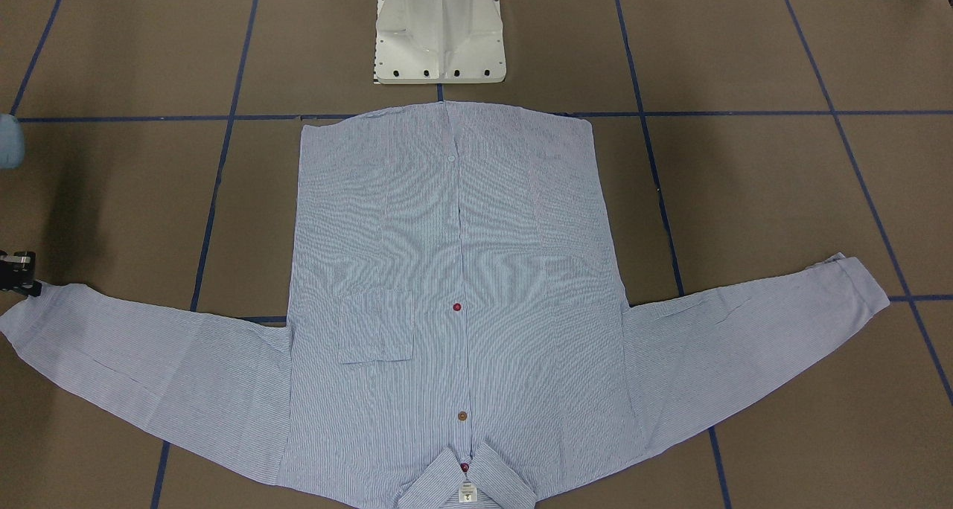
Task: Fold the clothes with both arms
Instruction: 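Lift the cuff with the right gripper and carry it across the chest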
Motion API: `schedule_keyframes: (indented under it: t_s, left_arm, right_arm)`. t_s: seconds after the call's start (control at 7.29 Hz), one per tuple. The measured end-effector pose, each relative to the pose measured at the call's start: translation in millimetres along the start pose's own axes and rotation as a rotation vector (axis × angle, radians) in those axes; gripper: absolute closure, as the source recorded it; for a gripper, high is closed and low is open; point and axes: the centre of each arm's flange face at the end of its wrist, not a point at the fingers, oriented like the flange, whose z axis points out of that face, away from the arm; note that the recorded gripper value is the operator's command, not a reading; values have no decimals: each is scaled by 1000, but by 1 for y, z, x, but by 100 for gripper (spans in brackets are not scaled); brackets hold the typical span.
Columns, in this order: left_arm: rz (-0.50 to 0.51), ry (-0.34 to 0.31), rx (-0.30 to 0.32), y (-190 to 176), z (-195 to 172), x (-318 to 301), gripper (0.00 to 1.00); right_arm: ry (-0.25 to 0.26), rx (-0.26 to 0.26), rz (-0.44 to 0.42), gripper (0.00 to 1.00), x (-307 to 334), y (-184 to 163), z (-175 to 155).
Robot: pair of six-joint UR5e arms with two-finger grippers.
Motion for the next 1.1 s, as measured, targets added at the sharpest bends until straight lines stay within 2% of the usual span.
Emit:
schedule_keyframes:
  t_s: [0.27, 0.69, 0.82, 1.1]
  left_arm:
    - [-1, 0, -1, 0, 0, 0, 1]
    - [-6, -2, -7, 2, 3, -3, 1]
    - [-8, -2, -10, 3, 4, -4, 1]
    - [-12, -1, -16, 5, 7, -6, 1]
  right_arm:
    - [-43, 56, -65, 100, -41, -13, -30]
    - [-162, 137, -161, 100, -146, -70, -88]
    - [-204, 144, -176, 100, -187, -90, -107]
    - [-253, 130, -201, 100, -278, -119, -128]
